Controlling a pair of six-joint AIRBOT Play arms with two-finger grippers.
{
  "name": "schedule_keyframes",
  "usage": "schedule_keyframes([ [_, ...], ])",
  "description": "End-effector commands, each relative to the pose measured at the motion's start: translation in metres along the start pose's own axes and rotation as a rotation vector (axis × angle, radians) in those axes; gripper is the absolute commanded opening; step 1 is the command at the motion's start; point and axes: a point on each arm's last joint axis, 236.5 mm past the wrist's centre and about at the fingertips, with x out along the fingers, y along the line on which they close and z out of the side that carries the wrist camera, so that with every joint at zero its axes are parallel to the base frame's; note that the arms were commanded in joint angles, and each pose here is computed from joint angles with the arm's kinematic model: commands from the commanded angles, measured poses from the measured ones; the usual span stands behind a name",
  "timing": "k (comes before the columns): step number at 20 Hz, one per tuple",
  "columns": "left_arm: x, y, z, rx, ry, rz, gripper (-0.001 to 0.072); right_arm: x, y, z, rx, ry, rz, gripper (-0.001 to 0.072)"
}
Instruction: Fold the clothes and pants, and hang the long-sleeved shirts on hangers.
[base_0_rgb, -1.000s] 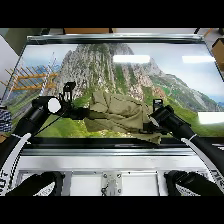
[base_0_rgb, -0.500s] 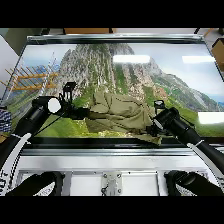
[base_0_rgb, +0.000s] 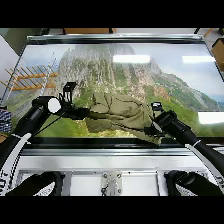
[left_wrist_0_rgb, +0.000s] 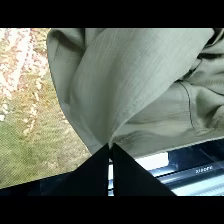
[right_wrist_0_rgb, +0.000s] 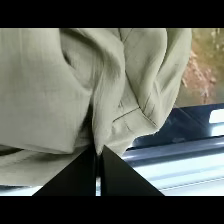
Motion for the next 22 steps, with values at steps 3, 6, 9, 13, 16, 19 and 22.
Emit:
schedule_keyframes([
  [3,-0.017,-0.003,0.011,0.004,-0.053,-0.01,0.0011,-0.025,-0.011,0.022,-0.051,-0.101,-0.009,0.0013],
  [6,-0.11,-0.024,0.069,0.025,-0.324,-0.069,0.0011,-0.131,-0.025,0.073,-0.071,-0.377,0.081,0.0013],
  [9,-0.253,-0.068,0.104,0.105,-0.662,-0.161,0.0011,-0.304,-0.059,0.101,0.059,-0.798,0.245,0.0012],
  [13,-0.426,-0.123,0.085,0.226,-1.073,-0.315,0.0011,-0.465,-0.112,0.061,0.182,-1.167,0.44,0.0012],
  [16,-0.498,-0.144,0.058,0.281,-1.235,-0.412,0.0011,-0.509,-0.139,0.028,0.277,-1.277,0.537,0.0013],
  [19,-0.521,-0.156,0.054,0.314,-1.27,-0.445,0.0011,-0.515,-0.148,0.014,0.352,-1.28,0.601,0.0012],
  [22,-0.476,-0.151,0.088,0.308,-1.151,-0.339,0.0011,-0.478,-0.137,0.023,0.391,-1.121,0.571,0.0012],
])
